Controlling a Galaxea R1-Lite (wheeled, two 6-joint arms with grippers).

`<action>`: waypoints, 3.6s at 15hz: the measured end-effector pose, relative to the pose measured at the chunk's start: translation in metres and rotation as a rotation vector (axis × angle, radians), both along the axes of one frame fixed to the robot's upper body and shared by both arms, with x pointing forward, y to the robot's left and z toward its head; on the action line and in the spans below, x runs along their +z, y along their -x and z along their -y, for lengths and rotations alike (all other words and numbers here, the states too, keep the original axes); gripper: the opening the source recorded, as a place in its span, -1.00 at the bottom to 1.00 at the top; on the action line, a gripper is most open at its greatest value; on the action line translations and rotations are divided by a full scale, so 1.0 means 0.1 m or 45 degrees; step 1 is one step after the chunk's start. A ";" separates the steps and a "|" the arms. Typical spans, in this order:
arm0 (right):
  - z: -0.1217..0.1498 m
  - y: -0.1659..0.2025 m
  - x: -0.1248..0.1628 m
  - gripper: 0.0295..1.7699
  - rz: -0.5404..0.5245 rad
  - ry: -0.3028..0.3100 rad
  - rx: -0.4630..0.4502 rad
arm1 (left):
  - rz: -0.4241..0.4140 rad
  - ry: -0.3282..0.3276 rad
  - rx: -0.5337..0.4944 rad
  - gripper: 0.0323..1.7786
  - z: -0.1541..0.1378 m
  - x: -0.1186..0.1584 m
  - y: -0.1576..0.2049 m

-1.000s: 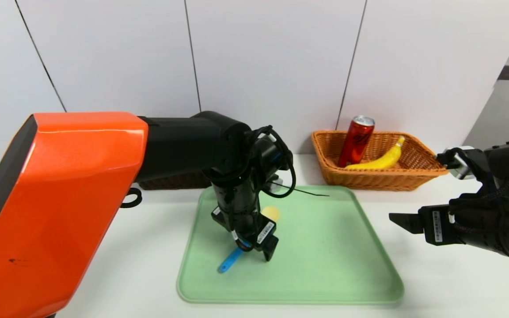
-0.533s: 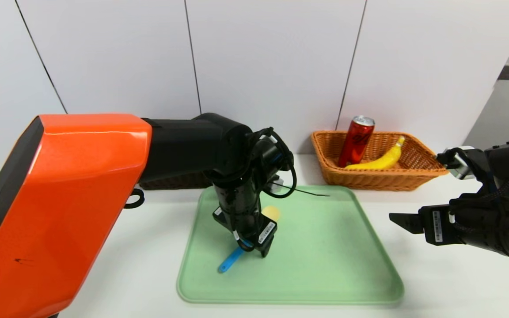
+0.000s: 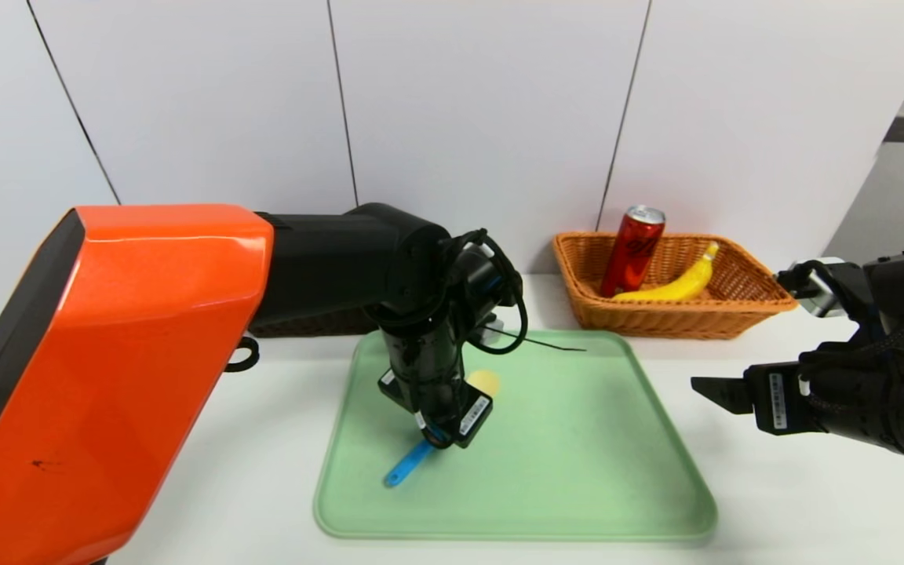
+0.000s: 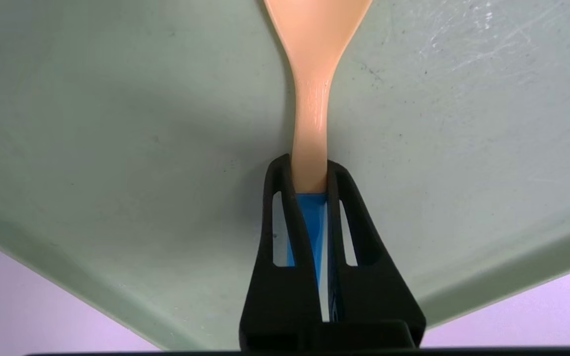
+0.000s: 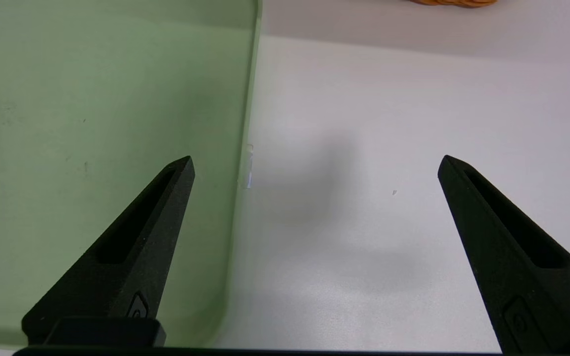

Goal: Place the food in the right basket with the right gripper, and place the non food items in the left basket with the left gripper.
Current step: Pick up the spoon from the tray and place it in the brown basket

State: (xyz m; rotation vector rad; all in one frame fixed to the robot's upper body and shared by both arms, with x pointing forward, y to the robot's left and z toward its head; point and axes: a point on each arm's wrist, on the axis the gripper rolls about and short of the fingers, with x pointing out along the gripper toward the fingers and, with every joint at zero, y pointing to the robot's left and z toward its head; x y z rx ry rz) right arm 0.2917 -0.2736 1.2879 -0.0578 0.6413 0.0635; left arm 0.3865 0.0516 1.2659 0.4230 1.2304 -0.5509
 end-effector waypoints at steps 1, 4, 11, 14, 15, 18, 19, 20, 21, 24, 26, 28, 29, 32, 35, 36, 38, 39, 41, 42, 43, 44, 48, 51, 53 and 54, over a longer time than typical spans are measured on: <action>0.00 0.00 0.00 0.92 0.001 -0.001 0.000 | -0.001 -0.001 0.000 -0.91 0.00 0.00 0.00; 0.00 0.00 0.00 0.92 0.000 -0.002 0.002 | 0.018 0.014 -0.001 -0.91 -0.01 0.05 0.01; 0.03 0.01 0.00 0.92 -0.002 -0.006 -0.012 | 0.346 0.251 0.004 -0.91 -0.34 1.07 0.39; 0.02 0.01 0.00 0.92 -0.001 -0.007 -0.008 | 0.619 0.313 0.119 -0.91 -0.96 1.60 0.37; 0.01 0.02 0.00 0.92 0.000 -0.006 -0.002 | 0.699 0.316 0.154 -0.91 -1.17 1.72 0.32; 0.00 0.02 0.01 0.92 0.006 -0.006 0.005 | 0.817 0.322 0.111 -0.91 -1.66 1.87 0.16; 0.00 0.02 0.01 0.92 0.005 -0.006 0.007 | 0.830 0.320 0.076 -0.91 -1.77 1.85 0.07; 0.00 0.03 0.01 0.92 0.005 -0.007 0.006 | 0.840 0.311 0.065 -0.91 -1.83 1.82 -0.03; 0.00 0.03 0.00 0.92 0.003 -0.013 0.001 | 0.858 0.296 0.066 -0.91 -1.87 1.76 -0.16; 0.00 0.06 -0.01 0.92 -0.003 -0.017 -0.003 | 0.955 0.268 0.012 -0.91 -1.97 1.55 -0.61; 0.01 0.07 -0.02 0.92 -0.002 -0.018 -0.004 | 1.007 0.219 -0.106 -0.91 -2.03 1.37 -0.87; 0.01 0.08 -0.02 0.92 -0.002 -0.021 -0.006 | 1.035 0.117 -0.221 -0.91 -2.08 1.20 -1.06; 0.01 0.07 -0.02 0.92 -0.001 -0.021 -0.007 | 1.051 0.076 -0.264 -0.91 -2.09 1.12 -1.14; 0.01 0.07 -0.02 0.92 -0.004 -0.022 -0.011 | 1.093 0.011 -0.334 -0.91 -2.08 0.92 -1.35; 0.02 0.06 -0.03 0.92 -0.008 -0.022 -0.015 | 1.061 -0.010 -0.359 -0.91 -2.07 0.79 -1.42; 0.02 0.06 -0.03 0.92 -0.010 -0.021 -0.017 | 1.055 -0.021 -0.382 -0.91 -2.06 0.76 -1.43; 0.02 0.05 -0.03 0.92 -0.012 -0.020 -0.019 | 1.048 -0.041 -0.408 -0.91 -2.05 0.71 -1.45; 0.01 0.04 -0.03 0.92 -0.010 -0.021 -0.019 | 1.039 -0.042 -0.408 -0.91 -2.05 0.70 -1.46; 0.01 0.03 -0.02 0.92 -0.007 -0.021 -0.021 | 1.030 -0.041 -0.415 -0.91 -2.03 0.68 -1.46; 0.01 0.02 -0.01 0.92 -0.005 -0.022 -0.022 | 1.029 -0.040 -0.419 -0.91 -2.02 0.68 -1.46; 0.01 0.01 0.00 0.92 -0.001 -0.023 -0.023 | 1.027 -0.039 -0.421 -0.91 -2.01 0.67 -1.46; 0.01 0.00 0.00 0.92 -0.002 -0.023 -0.023 | 1.023 -0.040 -0.422 -0.91 -2.00 0.67 -1.45; 0.00 -0.02 0.02 0.92 0.007 -0.026 -0.024 | 1.000 -0.049 -0.428 -0.91 -1.95 0.64 -1.44; 0.00 -0.03 0.03 0.92 0.010 -0.027 -0.025 | 0.997 -0.068 -0.418 -0.60 -1.94 0.63 -1.45; 0.00 -0.03 0.03 0.92 0.010 -0.027 -0.026 | 0.994 -0.068 -0.422 -0.26 -1.92 0.62 -1.45; 0.00 -0.03 0.03 0.92 0.010 -0.026 -0.026 | 0.993 -0.069 -0.420 -0.11 -1.92 0.61 -1.46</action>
